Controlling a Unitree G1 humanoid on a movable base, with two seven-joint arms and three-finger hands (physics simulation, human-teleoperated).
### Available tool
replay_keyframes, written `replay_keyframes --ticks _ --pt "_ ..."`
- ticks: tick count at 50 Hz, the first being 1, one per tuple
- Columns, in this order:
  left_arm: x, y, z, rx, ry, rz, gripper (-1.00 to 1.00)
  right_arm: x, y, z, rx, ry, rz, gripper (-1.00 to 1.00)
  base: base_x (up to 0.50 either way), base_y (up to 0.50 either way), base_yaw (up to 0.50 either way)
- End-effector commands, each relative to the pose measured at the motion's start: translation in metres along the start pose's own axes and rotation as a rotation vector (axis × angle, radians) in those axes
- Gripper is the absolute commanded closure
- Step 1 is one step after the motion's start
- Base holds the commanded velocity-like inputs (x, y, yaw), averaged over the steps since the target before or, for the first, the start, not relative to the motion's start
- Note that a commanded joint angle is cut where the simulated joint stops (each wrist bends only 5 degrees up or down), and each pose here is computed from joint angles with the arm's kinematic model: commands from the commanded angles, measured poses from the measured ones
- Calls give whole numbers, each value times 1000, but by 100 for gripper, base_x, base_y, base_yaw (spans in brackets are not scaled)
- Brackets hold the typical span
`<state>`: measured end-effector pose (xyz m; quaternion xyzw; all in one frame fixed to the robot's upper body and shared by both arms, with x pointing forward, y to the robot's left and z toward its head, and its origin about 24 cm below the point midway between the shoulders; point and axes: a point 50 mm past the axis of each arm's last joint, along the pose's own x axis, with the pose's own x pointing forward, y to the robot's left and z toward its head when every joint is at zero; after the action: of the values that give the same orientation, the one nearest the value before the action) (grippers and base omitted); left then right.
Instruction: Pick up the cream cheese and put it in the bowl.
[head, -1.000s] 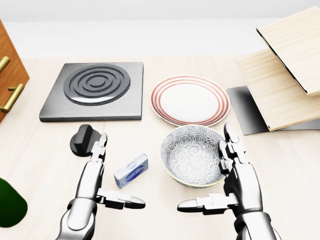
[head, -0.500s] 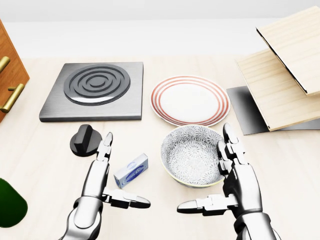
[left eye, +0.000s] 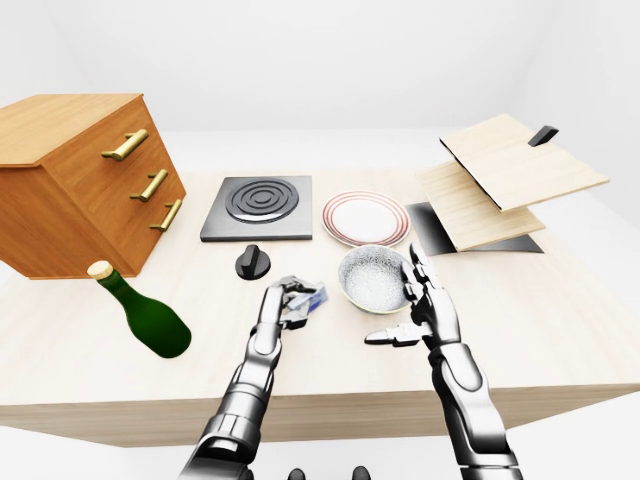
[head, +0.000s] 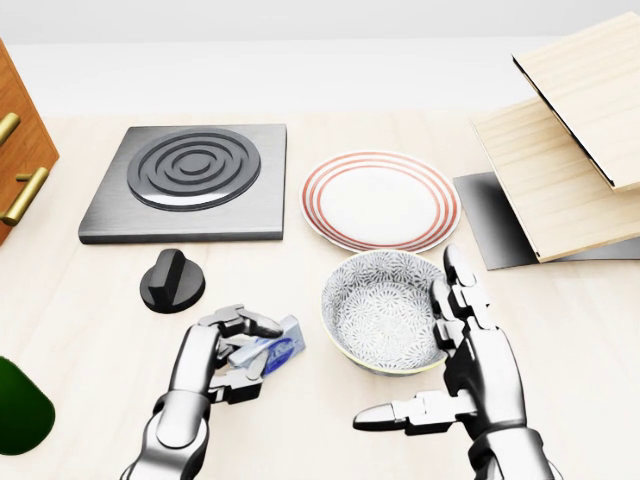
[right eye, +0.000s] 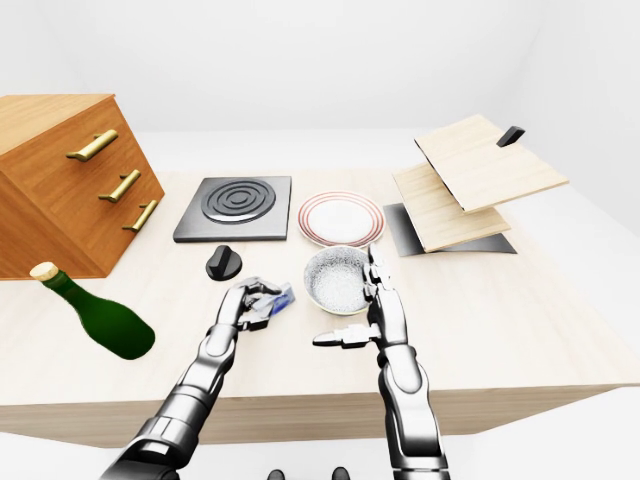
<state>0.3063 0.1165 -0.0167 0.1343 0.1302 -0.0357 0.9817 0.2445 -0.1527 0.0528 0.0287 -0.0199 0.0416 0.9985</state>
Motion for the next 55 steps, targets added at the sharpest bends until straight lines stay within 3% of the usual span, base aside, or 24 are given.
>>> replay_keyframes --ticks 1,17,21,27,34,43,48,55 --pt "2 3 7 -26 -26 18 100 -2 2 2 23 0 20 -100 0 0 0" --pt "1 10 23 -60 -95 41 100 -3 3 4 47 -1 38 -100 0 0 0" --pt "0 19 45 -74 -196 56 100 -3 2 3 37 -1 33 -100 0 0 0" --pt "-2 47 105 -88 -427 110 100 -3 -6 10 24 -23 0 -100 0 0 0" --pt "-12 56 141 -65 -580 120 100 3 -26 15 25 -34 -87 -100 0 0 0" --pt "-37 42 162 -1 -652 31 100 7 -60 36 39 -107 -188 -100 0 0 0" --pt "-46 28 171 67 -682 -28 100 0 -64 45 35 -149 -203 -100 0 0 0" --pt "-47 5 169 160 -674 -117 100 -5 -66 49 30 -165 -207 -100 0 0 0"
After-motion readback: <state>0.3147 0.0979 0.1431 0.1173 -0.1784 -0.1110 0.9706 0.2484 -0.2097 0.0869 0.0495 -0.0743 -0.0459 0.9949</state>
